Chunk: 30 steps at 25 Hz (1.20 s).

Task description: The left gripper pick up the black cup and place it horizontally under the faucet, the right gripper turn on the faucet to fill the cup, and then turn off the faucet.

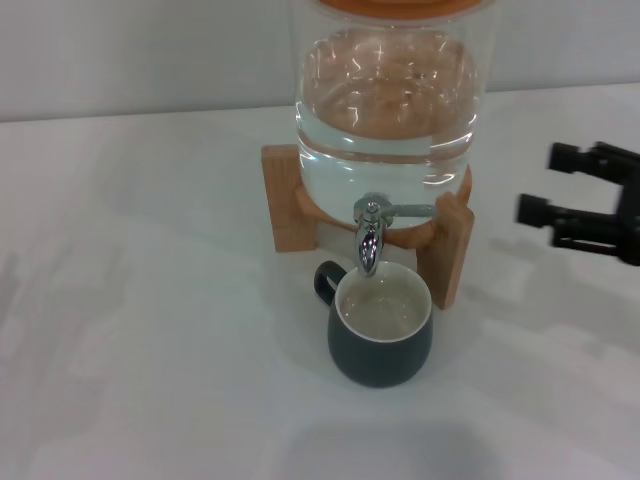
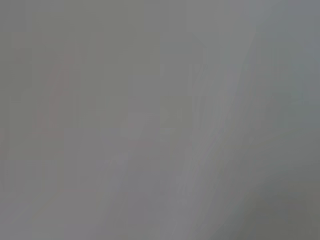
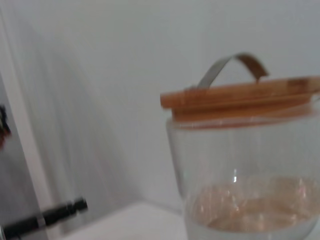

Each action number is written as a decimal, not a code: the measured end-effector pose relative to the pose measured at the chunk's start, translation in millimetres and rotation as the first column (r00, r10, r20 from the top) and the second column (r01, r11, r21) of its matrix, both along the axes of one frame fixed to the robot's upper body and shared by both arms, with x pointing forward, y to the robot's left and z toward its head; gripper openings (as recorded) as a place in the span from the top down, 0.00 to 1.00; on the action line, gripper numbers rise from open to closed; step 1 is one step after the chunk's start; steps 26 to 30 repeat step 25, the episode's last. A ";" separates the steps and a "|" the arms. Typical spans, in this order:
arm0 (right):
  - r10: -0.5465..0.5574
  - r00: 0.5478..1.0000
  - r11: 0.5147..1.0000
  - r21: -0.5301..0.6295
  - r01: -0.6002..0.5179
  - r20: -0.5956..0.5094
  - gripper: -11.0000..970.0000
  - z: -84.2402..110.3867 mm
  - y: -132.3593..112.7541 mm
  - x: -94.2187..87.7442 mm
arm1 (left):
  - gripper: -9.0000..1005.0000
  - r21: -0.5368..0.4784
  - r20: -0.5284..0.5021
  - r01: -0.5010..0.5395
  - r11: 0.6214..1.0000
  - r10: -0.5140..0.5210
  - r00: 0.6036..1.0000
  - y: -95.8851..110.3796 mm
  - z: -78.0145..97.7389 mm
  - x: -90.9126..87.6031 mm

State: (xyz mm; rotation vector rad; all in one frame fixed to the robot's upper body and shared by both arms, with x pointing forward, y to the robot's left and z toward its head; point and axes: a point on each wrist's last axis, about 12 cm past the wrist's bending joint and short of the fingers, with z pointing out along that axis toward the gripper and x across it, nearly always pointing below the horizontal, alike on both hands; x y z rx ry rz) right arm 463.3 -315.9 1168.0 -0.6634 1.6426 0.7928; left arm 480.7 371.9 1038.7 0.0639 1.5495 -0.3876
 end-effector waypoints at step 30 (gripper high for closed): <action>-0.594 0.777 0.802 0.225 0.553 0.207 0.12 -134.1 -73.5 -98.7 | 0.40 0.031 0.081 -0.140 0.990 0.138 0.987 15.7 0.6 -16.6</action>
